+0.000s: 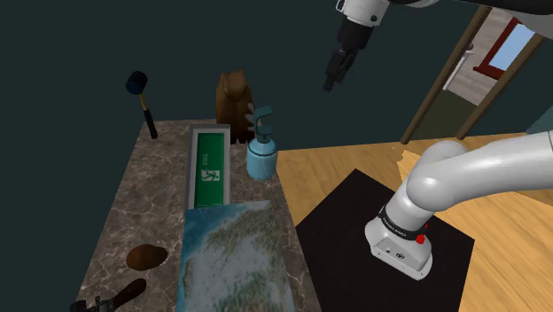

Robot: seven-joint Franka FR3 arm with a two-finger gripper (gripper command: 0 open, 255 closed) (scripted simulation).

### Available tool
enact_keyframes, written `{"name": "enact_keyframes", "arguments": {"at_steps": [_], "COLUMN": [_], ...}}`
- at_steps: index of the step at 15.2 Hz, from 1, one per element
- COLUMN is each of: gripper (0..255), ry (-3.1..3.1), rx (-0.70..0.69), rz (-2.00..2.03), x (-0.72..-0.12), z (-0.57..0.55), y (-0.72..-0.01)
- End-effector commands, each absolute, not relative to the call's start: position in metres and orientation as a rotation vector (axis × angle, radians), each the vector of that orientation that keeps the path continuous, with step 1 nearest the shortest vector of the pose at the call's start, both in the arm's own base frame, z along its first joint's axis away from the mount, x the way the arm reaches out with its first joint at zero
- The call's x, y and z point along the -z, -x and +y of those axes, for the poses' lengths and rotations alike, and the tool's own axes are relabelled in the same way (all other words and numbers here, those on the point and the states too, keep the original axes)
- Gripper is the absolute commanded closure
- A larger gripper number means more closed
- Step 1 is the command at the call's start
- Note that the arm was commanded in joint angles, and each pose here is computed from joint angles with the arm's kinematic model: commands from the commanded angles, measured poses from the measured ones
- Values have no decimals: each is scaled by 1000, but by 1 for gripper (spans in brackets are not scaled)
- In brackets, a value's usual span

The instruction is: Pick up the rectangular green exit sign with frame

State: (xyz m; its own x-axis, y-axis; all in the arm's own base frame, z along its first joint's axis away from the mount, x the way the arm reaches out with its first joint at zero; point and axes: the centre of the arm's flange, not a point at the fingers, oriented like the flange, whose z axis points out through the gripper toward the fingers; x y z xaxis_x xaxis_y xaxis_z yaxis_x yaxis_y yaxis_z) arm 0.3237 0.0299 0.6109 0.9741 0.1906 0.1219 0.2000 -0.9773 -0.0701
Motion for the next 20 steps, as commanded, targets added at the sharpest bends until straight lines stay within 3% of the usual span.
{"name": "enact_keyframes", "arguments": {"at_steps": [1, 20], "gripper": [0, 0], "ry": [3040, 3027], "rx": [176, -50], "rz": [-301, -236], "x": [-611, -489], "z": [30, 113], "y": [-324, -548]}}
